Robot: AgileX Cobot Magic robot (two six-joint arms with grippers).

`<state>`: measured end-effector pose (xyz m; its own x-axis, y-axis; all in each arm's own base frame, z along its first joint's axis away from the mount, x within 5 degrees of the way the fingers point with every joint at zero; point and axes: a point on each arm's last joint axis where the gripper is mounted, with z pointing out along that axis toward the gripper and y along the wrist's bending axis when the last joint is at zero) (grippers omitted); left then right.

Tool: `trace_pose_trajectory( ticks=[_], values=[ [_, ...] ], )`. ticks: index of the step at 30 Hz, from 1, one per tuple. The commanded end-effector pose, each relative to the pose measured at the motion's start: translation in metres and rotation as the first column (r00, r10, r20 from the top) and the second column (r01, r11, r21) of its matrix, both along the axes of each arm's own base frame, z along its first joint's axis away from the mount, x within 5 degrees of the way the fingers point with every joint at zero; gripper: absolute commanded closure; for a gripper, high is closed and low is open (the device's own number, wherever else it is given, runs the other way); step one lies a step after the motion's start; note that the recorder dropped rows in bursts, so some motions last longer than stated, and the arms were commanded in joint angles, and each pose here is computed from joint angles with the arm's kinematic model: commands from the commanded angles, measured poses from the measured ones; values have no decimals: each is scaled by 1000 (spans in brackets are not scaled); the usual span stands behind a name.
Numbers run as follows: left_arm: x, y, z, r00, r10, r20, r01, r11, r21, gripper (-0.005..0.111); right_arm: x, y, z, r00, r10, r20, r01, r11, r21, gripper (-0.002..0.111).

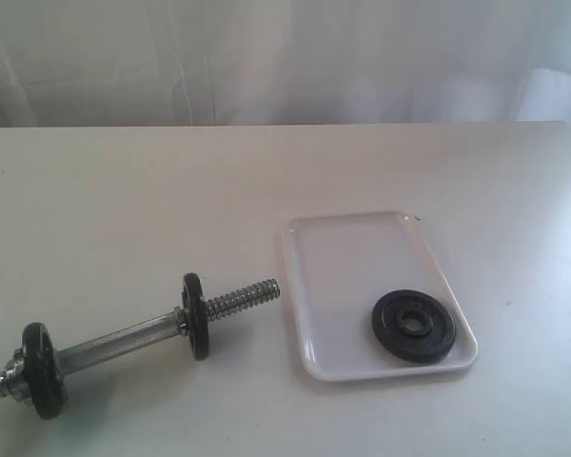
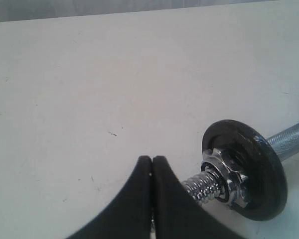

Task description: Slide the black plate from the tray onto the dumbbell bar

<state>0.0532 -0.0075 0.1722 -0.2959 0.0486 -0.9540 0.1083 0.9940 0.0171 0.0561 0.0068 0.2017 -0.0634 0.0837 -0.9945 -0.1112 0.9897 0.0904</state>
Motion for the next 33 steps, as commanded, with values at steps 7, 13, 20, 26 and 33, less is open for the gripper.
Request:
trace_pose_trajectory(
  ticks=[7, 13, 20, 26, 33],
  values=[
    [0, 0, -1, 1000, 2, 2, -2, 1000, -12, 107, 0, 0, -1, 1000, 3, 8, -3, 1000, 0, 108],
    [0, 0, -1, 1000, 2, 2, -2, 1000, -12, 107, 0, 0, -1, 1000, 3, 8, -3, 1000, 0, 108],
    [0, 0, -1, 1000, 2, 2, -2, 1000, -12, 107, 0, 0, -1, 1000, 3, 8, -3, 1000, 0, 108],
    [2, 1, 9, 994, 20, 111, -18, 1000, -19, 107, 0, 0, -1, 1000, 3, 8, -3, 1000, 0, 108],
    [2, 8, 48, 851, 98, 516, -72, 995, -70, 107, 0, 0, -1, 1000, 3, 8, -3, 1000, 0, 108]
  ],
)
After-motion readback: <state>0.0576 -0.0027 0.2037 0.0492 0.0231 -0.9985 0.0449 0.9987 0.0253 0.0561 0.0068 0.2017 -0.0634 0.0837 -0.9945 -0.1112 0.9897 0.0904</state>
